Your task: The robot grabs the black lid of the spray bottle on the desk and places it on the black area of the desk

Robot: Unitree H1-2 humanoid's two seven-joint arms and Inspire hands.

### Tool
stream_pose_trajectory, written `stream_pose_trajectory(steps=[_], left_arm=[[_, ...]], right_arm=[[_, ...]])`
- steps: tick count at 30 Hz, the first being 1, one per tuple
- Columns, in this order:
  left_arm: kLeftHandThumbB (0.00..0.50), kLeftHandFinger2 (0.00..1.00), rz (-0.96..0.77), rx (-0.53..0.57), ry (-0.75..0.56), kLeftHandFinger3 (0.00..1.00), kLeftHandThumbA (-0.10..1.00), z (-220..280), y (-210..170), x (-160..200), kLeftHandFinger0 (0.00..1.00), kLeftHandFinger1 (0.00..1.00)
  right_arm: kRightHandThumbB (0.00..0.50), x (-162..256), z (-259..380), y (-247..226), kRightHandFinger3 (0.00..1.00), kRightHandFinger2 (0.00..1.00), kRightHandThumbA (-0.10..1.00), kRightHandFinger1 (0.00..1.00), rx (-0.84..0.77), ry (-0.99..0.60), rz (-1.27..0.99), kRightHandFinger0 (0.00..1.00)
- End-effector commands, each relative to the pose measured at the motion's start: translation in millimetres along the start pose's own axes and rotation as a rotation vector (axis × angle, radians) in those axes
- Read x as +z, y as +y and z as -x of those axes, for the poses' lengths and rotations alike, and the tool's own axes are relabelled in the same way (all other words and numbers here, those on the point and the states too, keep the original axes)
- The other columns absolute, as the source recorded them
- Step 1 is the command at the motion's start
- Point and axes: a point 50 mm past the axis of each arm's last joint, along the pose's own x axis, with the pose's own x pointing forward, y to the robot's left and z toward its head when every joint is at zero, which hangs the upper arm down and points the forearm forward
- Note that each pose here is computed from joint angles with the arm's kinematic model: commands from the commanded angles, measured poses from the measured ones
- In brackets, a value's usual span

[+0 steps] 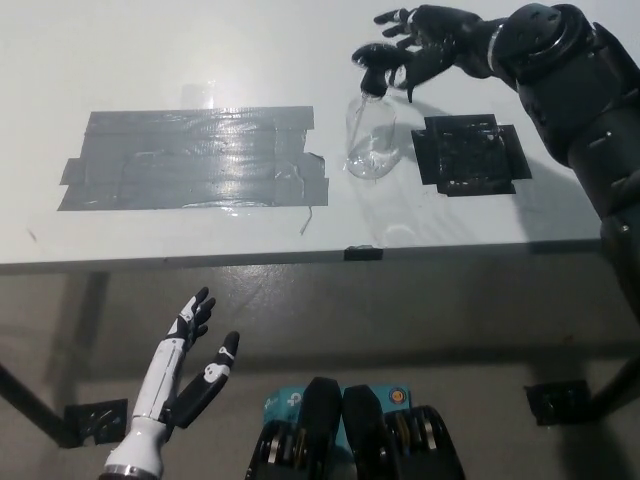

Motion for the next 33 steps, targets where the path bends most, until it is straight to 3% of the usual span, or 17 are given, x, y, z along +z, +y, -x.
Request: stream_pose_trajectory(steps=[1,2,3,5,7,10,12,17,21,22,23,24,25,26,33], left_arm=[[0.093,1.00,-0.019,0.011,-0.075,1.00,0.58,-8,4,14,1.00,1.00],[0.096,1.00,-0.018,0.010,-0.075,1.00,0.56,-8,4,14,1.00,1.00],[0.093,1.00,-0.015,0.011,-0.074,1.00,0.54,-9,4,15,1.00,1.00],[0.096,1.00,-0.016,0.008,-0.078,1.00,0.54,-12,4,16,1.00,1.00],[0.099,0.99,-0.024,0.003,-0.082,1.00,0.53,-14,4,17,1.00,1.00],[0.098,0.98,-0.019,-0.002,-0.084,1.00,0.53,-15,4,18,0.99,0.99],[0.111,0.96,-0.013,-0.004,-0.093,1.00,0.53,-18,4,18,0.96,0.95],[0.147,0.93,-0.016,-0.011,-0.105,1.00,0.61,-23,5,20,0.81,0.86],[0.142,0.92,-0.013,-0.014,-0.111,1.00,0.61,-25,5,21,0.77,0.84],[0.145,0.92,-0.011,-0.017,-0.108,1.00,0.61,-25,5,21,0.76,0.84],[0.146,0.92,-0.012,-0.019,-0.109,1.00,0.61,-25,5,21,0.76,0.83],[0.145,0.92,-0.010,-0.020,-0.110,1.00,0.61,-25,5,21,0.76,0.83],[0.145,0.92,-0.009,-0.020,-0.109,1.00,0.61,-25,4,21,0.75,0.83],[0.145,0.92,-0.010,-0.020,-0.110,1.00,0.62,-26,5,21,0.75,0.83],[0.146,0.91,-0.016,-0.017,-0.110,1.00,0.61,-29,5,23,0.75,0.83]], right_arm=[[0.354,34,7,-23,0.44,0.37,-0.10,0.29,-0.147,-0.138,-0.072,0.33],[0.382,32,7,-22,0.40,0.34,-0.10,0.28,-0.145,-0.133,-0.072,0.28],[0.394,30,7,-22,0.42,0.37,-0.10,0.33,-0.143,-0.125,-0.058,0.32],[0.415,26,7,-23,0.43,0.38,-0.10,0.33,-0.142,-0.113,-0.066,0.30],[0.405,18,7,-23,0.43,0.38,-0.10,0.37,-0.135,-0.093,-0.064,0.34],[0.403,10,8,-24,0.42,0.34,-0.10,0.29,-0.133,-0.076,-0.080,0.28],[0.400,4,10,-27,0.44,0.36,-0.10,0.30,-0.134,-0.073,-0.079,0.30],[0.386,-2,13,-33,0.46,0.35,-0.10,0.28,-0.148,-0.068,-0.078,0.26],[0.374,-5,14,-35,0.47,0.38,-0.09,0.29,-0.162,-0.068,-0.092,0.27],[0.374,-4,14,-35,0.82,0.76,0.17,0.55,-0.173,-0.070,-0.096,0.48],[0.375,-3,14,-35,0.95,0.86,0.22,0.65,-0.175,-0.071,-0.095,0.56],[0.395,0,14,-36,1.00,1.00,0.46,1.00,-0.174,-0.065,-0.068,0.91],[0.423,1,14,-36,1.00,1.00,0.55,1.00,-0.173,-0.064,-0.068,1.00],[0.486,6,13,-36,1.00,1.00,0.63,1.00,-0.175,-0.069,-0.085,1.00],[0.500,38,11,-33,1.00,1.00,0.75,1.00,-0.207,-0.157,-0.134,1.00]])
